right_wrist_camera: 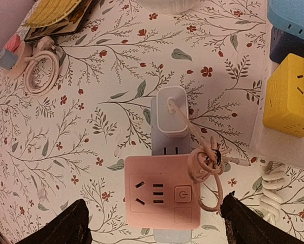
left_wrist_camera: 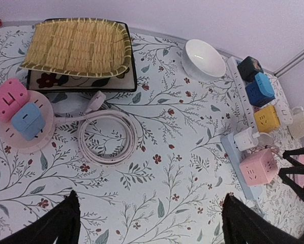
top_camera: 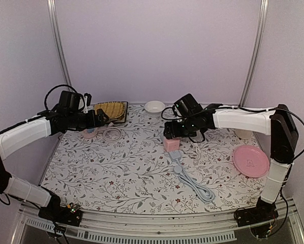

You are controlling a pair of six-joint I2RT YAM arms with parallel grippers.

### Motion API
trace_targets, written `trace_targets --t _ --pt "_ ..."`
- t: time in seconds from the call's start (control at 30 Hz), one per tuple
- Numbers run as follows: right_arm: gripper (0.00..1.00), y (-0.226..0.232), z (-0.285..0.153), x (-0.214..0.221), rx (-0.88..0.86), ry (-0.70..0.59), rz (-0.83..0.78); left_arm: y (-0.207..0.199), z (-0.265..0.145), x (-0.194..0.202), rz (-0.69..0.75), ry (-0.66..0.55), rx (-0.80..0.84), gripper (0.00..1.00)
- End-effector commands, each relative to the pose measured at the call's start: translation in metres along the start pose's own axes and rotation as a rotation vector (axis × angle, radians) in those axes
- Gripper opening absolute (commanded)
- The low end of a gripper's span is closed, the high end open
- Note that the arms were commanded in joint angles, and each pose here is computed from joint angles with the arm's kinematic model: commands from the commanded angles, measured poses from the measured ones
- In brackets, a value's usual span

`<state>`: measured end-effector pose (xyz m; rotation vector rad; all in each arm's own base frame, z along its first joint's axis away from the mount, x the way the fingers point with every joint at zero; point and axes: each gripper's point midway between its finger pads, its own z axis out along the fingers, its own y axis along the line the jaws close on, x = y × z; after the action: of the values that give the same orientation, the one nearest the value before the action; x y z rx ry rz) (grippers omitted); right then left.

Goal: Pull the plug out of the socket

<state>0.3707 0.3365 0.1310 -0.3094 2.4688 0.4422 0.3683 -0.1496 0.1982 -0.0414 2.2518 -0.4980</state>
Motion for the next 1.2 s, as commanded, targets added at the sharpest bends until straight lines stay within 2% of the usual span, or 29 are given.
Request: trace_targets --t 0.0,0.23,0.73,0.8,1.0,1.17 --pt "0.90 -0.012 0.009 0.011 0.101 0.039 -0.010 -0.009 0.005 0.002 0.007 0.018 0.034 0.97" --pt "0.84 -0.006 0.018 0.014 0.117 0.061 -0.020 -0.011 0.006 0.001 0.014 0.020 0.042 0.97" --pt "0.78 -0.007 0.041 0.032 0.167 0.125 -0.084 -0.027 0.024 0.008 -0.023 0.062 0.110 0.97" --pt "0.75 -0.007 0.042 0.030 0.173 0.119 -0.099 -0.032 0.030 0.011 -0.034 0.078 0.119 0.97" --pt "0.55 0.009 0.034 0.024 0.118 0.080 -0.166 -0.050 0.050 0.027 -0.044 0.149 0.148 0.97" --pt "0.47 0.038 0.027 0.038 0.020 0.066 -0.256 -0.065 0.064 0.049 -0.039 0.223 0.172 0.97"
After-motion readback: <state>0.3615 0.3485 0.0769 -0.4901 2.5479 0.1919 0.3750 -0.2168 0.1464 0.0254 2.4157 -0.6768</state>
